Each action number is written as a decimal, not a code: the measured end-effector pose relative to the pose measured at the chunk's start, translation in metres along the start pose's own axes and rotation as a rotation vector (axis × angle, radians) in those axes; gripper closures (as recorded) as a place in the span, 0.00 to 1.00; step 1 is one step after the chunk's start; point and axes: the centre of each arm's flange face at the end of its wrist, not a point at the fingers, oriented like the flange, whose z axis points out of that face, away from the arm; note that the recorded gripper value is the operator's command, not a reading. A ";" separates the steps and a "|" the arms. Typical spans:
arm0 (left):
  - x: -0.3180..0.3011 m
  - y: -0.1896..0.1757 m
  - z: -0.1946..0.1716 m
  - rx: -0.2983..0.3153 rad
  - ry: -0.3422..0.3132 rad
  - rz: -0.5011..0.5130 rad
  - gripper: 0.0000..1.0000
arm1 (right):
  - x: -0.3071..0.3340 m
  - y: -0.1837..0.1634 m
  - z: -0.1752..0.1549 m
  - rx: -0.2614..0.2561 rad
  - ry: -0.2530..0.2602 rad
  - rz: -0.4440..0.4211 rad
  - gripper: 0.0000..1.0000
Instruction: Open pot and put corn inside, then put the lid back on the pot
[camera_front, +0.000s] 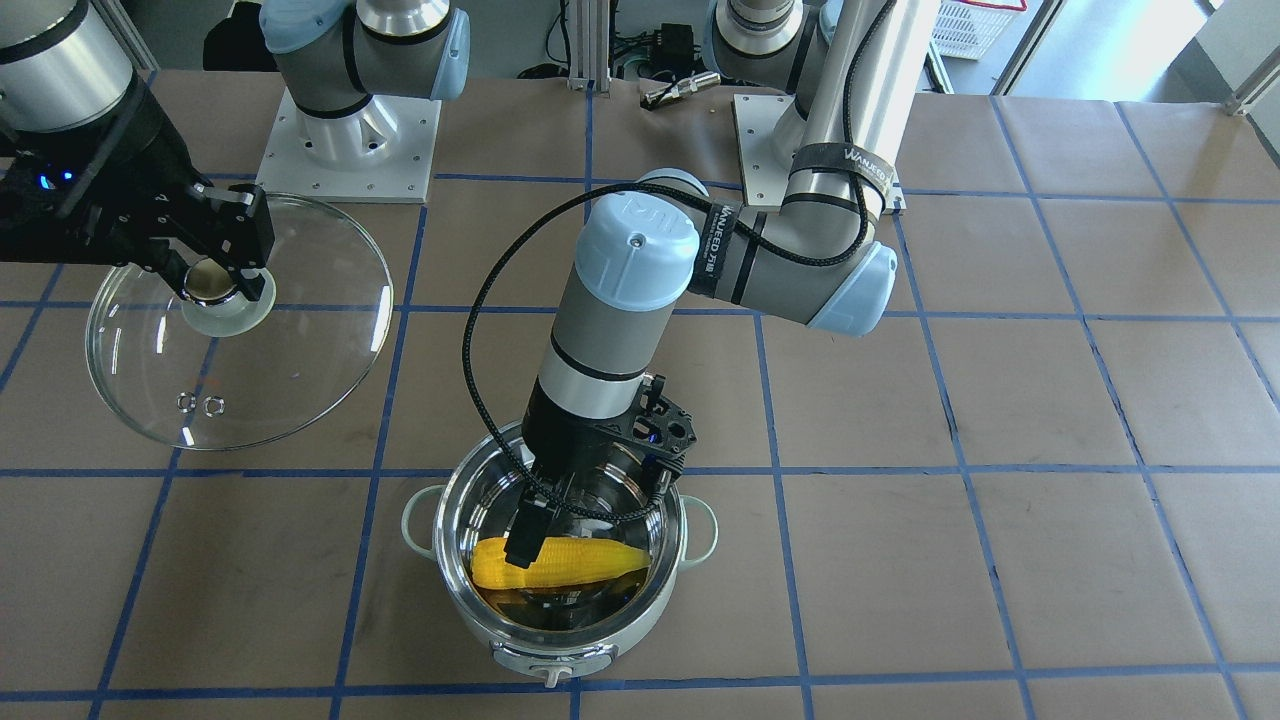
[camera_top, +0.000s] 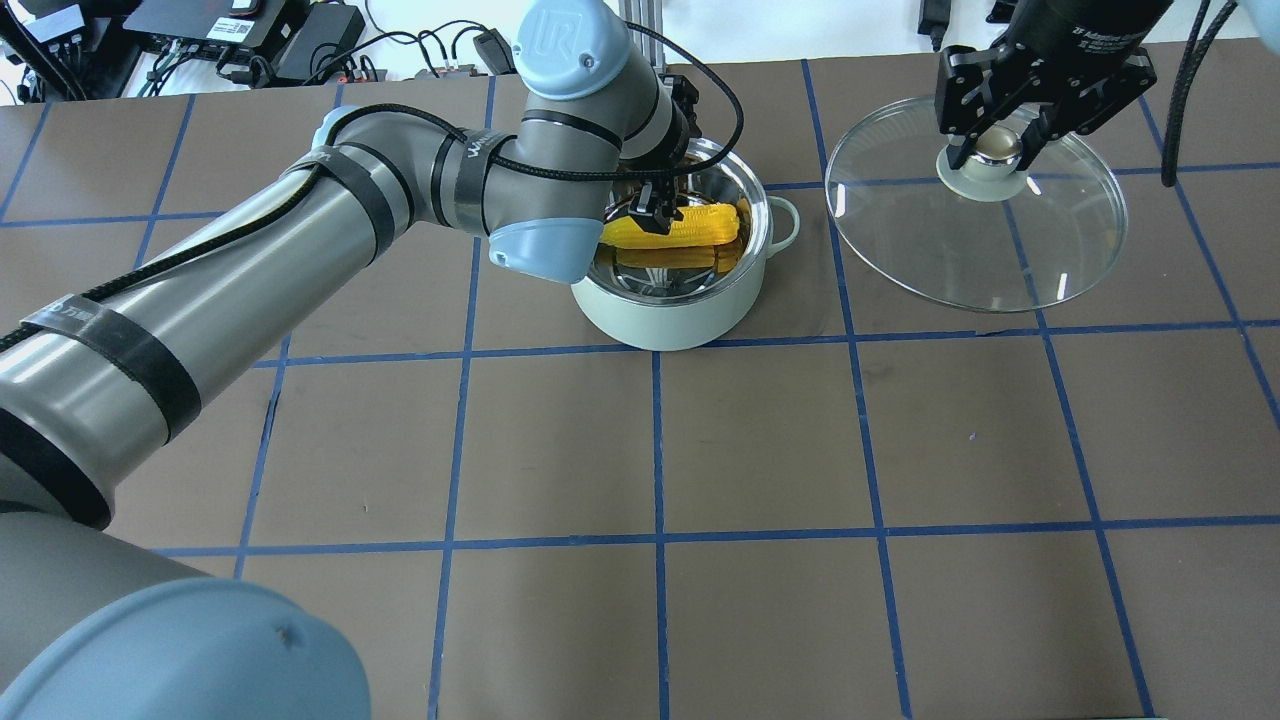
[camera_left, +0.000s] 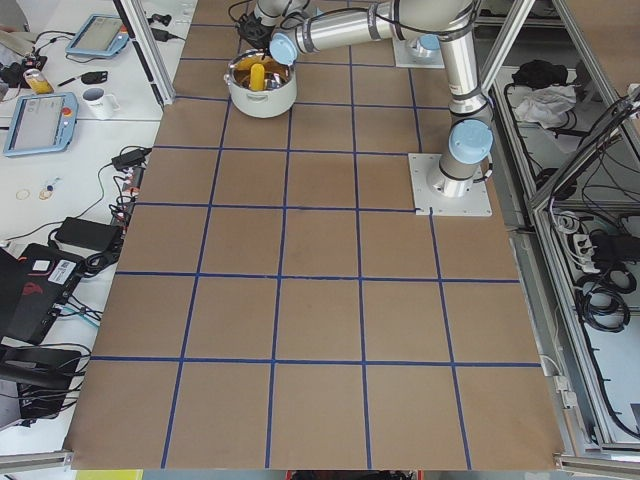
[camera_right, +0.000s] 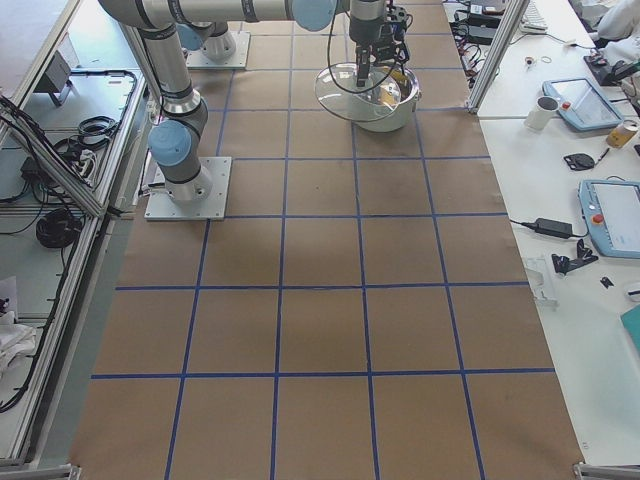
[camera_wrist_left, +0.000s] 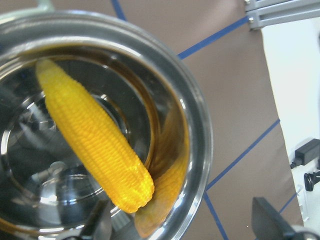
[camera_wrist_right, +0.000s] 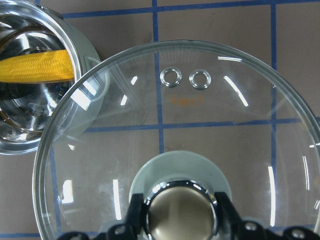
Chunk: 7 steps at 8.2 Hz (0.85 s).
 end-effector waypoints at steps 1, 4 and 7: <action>0.007 -0.014 -0.015 0.018 0.045 0.095 0.02 | -0.001 -0.006 0.001 0.025 0.001 0.000 0.70; 0.016 -0.076 -0.081 0.089 0.059 0.388 0.02 | -0.029 -0.038 0.026 0.097 -0.009 0.045 0.71; -0.002 -0.130 -0.148 0.129 -0.110 0.579 0.01 | -0.143 -0.060 0.077 0.140 -0.024 0.056 0.71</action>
